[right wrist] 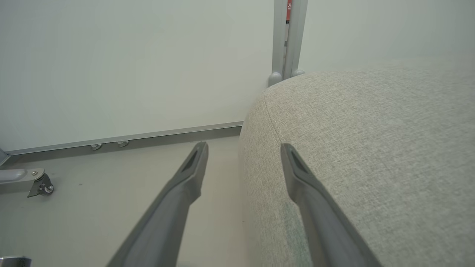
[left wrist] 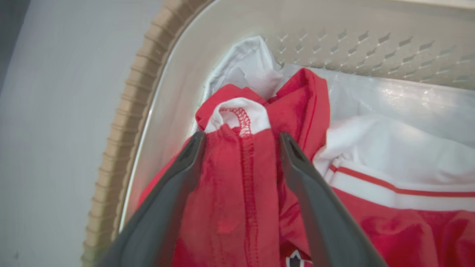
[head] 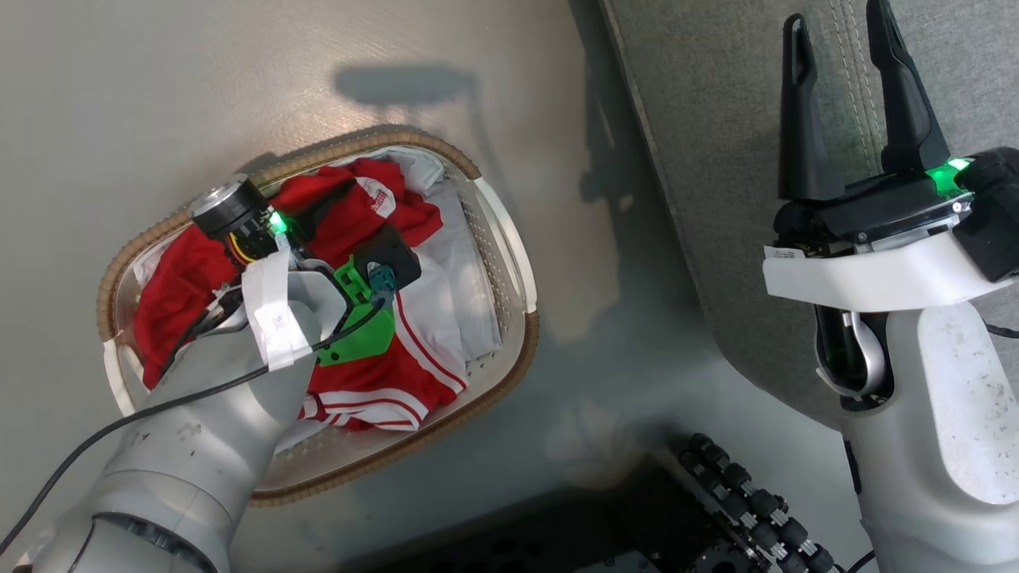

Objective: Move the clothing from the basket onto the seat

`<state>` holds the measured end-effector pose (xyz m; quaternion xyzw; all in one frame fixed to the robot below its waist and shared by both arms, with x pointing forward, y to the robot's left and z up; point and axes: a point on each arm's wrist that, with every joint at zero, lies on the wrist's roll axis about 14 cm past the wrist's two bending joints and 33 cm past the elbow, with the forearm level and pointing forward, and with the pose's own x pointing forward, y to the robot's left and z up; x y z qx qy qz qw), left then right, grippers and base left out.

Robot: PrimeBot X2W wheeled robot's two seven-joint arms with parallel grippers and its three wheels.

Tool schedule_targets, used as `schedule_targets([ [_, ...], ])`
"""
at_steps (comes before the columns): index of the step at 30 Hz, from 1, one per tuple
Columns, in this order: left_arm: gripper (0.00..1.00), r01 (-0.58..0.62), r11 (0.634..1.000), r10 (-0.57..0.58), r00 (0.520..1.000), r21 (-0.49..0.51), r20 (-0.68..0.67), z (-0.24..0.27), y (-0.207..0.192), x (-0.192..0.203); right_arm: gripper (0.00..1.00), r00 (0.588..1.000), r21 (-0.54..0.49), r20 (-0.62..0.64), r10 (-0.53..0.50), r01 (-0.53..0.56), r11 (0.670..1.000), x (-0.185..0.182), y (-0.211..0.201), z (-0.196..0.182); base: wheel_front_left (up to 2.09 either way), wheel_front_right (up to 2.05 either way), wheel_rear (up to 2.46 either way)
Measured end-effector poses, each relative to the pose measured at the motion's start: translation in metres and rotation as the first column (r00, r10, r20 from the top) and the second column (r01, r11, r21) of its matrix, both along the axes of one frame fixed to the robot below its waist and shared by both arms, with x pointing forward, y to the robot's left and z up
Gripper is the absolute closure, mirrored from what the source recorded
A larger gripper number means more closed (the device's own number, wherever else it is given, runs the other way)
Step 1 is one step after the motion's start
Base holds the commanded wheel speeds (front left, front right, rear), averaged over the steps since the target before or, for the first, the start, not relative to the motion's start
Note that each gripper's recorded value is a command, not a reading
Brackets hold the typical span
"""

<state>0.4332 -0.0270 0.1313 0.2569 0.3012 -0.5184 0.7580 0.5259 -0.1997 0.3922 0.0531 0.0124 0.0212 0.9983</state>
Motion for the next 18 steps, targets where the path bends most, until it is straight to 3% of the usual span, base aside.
schedule_targets([
  [1, 0.0, -0.006, 1.0, 0.006, 1.0, 0.005, -0.004, -0.002, 0.0, 0.0, 0.0, 1.0, 0.0, -0.003, 0.0, 0.0, 1.0, 0.0, 0.0, -0.001, 0.0, 0.0, 0.0],
  [2, 0.09, -0.014, 1.0, 0.014, 1.0, 0.015, -0.015, -0.005, 0.001, -0.002, 0.0, 1.0, 0.0, -0.007, 0.0, 0.0, 1.0, -0.001, 0.0, -0.003, 0.0, 0.0, 0.0],
  [3, 0.5, -0.016, 1.0, 0.016, 1.0, 0.023, -0.02, -0.006, 0.002, -0.004, 0.0, 1.0, 0.0, -0.009, 0.002, -0.002, 1.0, -0.001, 0.001, -0.003, 0.0, 0.0, 0.0],
  [4, 0.62, -0.019, 0.999, 0.02, 1.0, 0.032, -0.024, -0.007, 0.004, -0.005, 0.0, 1.0, 0.002, -0.009, 0.004, -0.004, 1.0, -0.001, 0.002, -0.003, 0.0, 0.0, 0.0],
  [5, 0.93, -0.023, 0.999, 0.024, 0.999, 0.033, -0.026, -0.006, 0.004, -0.005, 0.0, 1.0, 0.004, -0.009, 0.007, -0.007, 1.0, -0.001, 0.003, -0.003, 0.0, 0.0, 0.0],
  [6, 1.0, -0.029, 0.999, 0.03, 0.999, 0.032, -0.028, -0.004, 0.004, -0.005, 0.0, 1.0, 0.007, -0.007, 0.01, -0.01, 1.0, -0.001, 0.004, -0.002, 0.0, 0.0, 0.0],
  [12, 1.0, -0.053, 0.998, 0.054, 0.998, 0.023, -0.043, 0.005, 0.006, -0.015, 0.0, 1.0, 0.018, 0.013, 0.024, -0.024, 1.0, 0.0, 0.01, 0.007, 0.0, 0.0, 0.0],
  [18, 1.0, -0.159, 0.984, 0.157, 0.987, -0.083, -0.034, 0.039, -0.004, -0.015, 0.0, 0.999, 0.011, 0.02, 0.042, -0.042, 0.999, -0.005, 0.018, 0.018, 0.0, 0.0, 0.0],
])
